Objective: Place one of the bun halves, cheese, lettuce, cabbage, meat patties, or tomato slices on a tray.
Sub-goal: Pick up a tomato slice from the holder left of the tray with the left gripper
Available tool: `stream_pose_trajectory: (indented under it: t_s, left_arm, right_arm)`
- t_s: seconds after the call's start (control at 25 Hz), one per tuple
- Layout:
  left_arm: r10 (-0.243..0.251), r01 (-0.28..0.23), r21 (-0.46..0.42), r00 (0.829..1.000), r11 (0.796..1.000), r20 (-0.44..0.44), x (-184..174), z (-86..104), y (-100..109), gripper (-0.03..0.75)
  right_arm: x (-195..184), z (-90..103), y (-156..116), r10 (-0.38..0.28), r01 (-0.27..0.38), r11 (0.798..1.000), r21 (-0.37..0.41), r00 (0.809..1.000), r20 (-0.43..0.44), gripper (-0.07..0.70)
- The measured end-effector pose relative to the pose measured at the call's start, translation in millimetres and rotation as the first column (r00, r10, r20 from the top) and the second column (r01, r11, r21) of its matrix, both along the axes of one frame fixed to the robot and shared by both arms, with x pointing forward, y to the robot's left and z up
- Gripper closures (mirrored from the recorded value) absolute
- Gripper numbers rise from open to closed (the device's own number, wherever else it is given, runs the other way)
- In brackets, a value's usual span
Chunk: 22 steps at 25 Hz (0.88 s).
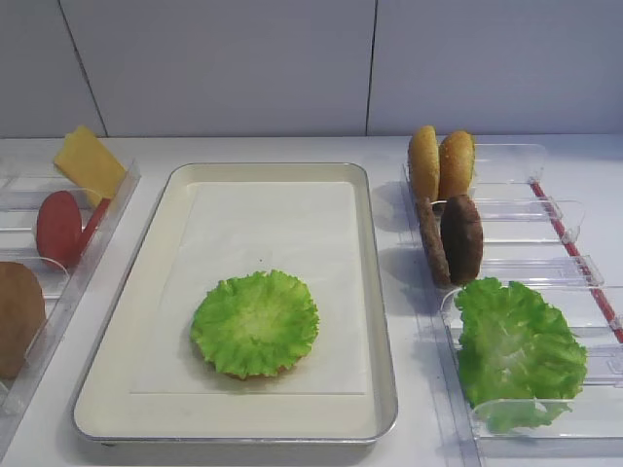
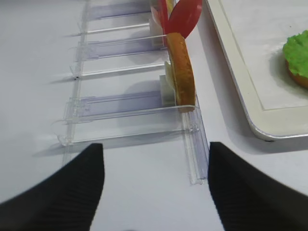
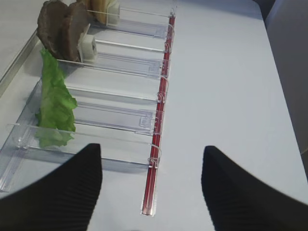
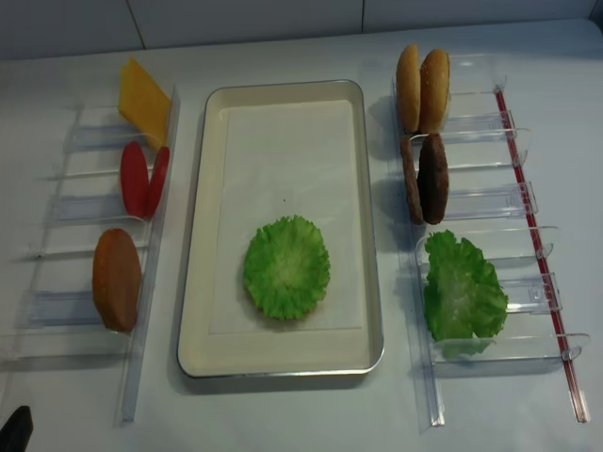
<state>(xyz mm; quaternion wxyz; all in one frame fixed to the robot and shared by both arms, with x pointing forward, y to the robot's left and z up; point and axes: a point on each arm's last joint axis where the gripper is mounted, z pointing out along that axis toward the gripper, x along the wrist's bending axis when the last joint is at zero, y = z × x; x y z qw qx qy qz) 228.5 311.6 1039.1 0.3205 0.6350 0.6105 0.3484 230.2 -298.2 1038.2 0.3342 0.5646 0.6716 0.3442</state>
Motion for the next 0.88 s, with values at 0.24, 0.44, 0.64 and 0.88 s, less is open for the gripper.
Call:
stream_pose_trajectory:
  t_s: [0.24, 0.44, 0.64, 0.88]
  left_arm:
    - [0.0, 0.0, 0.0, 1.0, 1.0, 0.0, 0.0, 0.0, 0.0, 0.293]
    - [0.0, 0.0, 0.0, 1.0, 1.0, 0.0, 0.0, 0.0, 0.0, 0.293]
    - [0.0, 0.0, 0.0, 1.0, 1.0, 0.0, 0.0, 0.0, 0.0, 0.293]
    - [0.0, 0.0, 0.0, 1.0, 1.0, 0.0, 0.0, 0.0, 0.0, 0.293]
  right_arm:
    - [0.0, 0.0, 0.0, 0.0, 0.0, 1.0, 0.0, 1.0, 0.0, 0.158]
    - [0.0, 0.0, -0.1, -0.001, 0.001, 1.0, -0.001, 1.0, 0.0, 0.158]
    - [0.0, 0.0, -0.1, -0.001, 0.001, 1.0, -0.001, 1.0, 0.0, 0.158]
    - [0.0, 0.0, -0.1, -0.001, 0.001, 1.0, -0.001, 1.0, 0.0, 0.158]
